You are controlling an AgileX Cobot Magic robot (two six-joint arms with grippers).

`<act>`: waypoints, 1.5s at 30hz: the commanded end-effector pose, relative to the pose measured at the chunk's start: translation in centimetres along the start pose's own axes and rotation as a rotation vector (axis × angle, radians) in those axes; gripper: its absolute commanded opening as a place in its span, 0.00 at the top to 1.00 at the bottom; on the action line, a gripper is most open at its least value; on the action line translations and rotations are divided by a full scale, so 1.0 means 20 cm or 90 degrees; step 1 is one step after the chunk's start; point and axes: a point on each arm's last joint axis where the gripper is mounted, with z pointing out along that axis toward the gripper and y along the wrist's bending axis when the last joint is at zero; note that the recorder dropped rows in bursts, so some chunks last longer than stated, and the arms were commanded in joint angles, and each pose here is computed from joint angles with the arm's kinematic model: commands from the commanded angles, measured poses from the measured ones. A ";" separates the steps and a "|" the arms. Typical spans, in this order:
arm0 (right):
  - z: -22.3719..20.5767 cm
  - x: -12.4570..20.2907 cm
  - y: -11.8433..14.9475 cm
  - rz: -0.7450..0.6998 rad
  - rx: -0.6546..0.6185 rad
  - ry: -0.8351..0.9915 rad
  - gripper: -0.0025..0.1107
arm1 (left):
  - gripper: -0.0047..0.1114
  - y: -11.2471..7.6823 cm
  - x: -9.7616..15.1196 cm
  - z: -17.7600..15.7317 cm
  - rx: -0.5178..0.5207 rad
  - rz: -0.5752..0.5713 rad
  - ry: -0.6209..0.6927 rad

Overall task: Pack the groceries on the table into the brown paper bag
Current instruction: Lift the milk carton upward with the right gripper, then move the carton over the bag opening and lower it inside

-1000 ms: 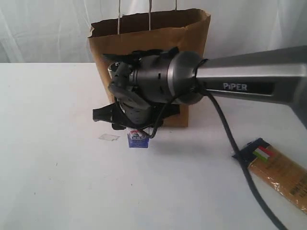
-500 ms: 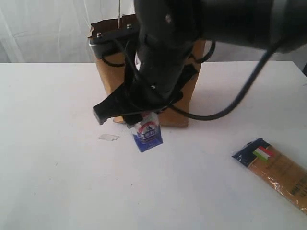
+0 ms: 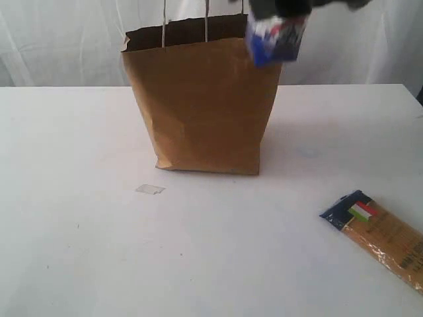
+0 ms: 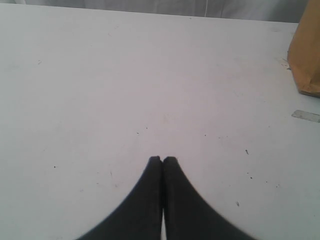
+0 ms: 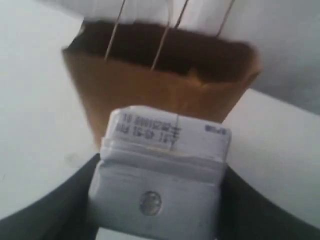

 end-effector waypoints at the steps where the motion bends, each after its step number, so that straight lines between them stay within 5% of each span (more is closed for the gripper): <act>1: -0.01 -0.13 -0.03 0.060 0.028 -0.184 0.58 | 0.96 0.00 0.01 0.00 0.006 -0.006 0.000; 6: 0.16 -0.22 -0.01 0.132 -0.033 -0.265 0.68 | 0.96 0.00 0.01 0.00 0.006 -0.006 0.000; 10: 0.35 -0.24 -0.08 0.170 0.005 -0.250 0.68 | 0.96 0.00 0.01 0.00 0.006 -0.006 0.000; 27: 0.88 -0.19 -0.18 0.170 0.015 -0.213 0.68 | 0.96 0.00 0.01 0.00 0.006 -0.006 0.000; 45: 1.00 -0.08 -0.22 0.151 0.101 -0.122 0.66 | 0.96 0.00 0.01 0.00 0.006 -0.006 0.000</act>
